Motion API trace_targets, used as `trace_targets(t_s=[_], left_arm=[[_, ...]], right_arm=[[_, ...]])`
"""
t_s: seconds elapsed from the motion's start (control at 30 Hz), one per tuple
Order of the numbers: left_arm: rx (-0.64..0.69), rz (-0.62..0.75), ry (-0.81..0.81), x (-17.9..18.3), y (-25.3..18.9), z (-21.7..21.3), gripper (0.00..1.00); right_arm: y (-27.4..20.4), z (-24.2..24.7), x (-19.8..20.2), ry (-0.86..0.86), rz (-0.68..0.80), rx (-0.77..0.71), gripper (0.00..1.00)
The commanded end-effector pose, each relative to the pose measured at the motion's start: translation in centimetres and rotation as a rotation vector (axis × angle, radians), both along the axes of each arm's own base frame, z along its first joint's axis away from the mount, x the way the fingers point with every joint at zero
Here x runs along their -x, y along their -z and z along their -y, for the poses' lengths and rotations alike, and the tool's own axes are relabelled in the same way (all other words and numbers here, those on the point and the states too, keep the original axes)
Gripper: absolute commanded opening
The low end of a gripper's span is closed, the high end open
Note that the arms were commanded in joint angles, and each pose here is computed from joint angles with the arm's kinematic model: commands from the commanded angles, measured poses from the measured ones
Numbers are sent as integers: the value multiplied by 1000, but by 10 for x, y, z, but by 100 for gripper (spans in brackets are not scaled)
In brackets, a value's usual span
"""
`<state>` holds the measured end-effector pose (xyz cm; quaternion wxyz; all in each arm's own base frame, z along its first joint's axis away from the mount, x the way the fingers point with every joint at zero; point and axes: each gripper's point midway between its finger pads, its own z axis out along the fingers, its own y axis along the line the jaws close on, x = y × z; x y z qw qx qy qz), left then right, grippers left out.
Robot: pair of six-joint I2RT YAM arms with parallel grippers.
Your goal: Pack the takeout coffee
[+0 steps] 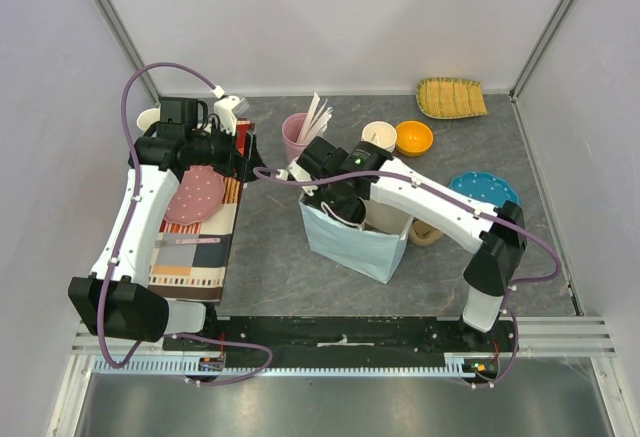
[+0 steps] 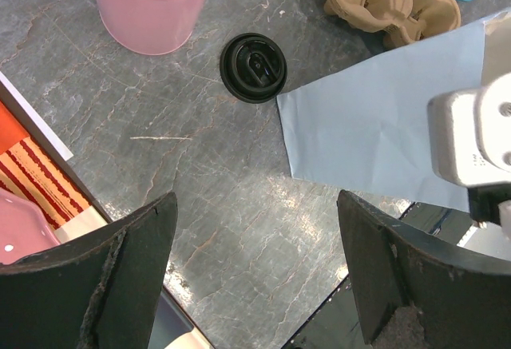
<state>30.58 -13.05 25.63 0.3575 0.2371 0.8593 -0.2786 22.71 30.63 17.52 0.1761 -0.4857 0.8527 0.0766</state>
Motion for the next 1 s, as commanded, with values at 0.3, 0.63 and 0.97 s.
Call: trace_targets(t_s=[0.3,0.63,0.97], left_arm=[[-5,91,37,-4,-21,2,88],[-7,93,36,-3,-21,2,88],[-14,96,36,-3,-21,1,88]], right_arm=[[-25,19,5,25,43,67,0],[7,19,8,3,-23,63,0],[-8,15,4,18,11,21,29]])
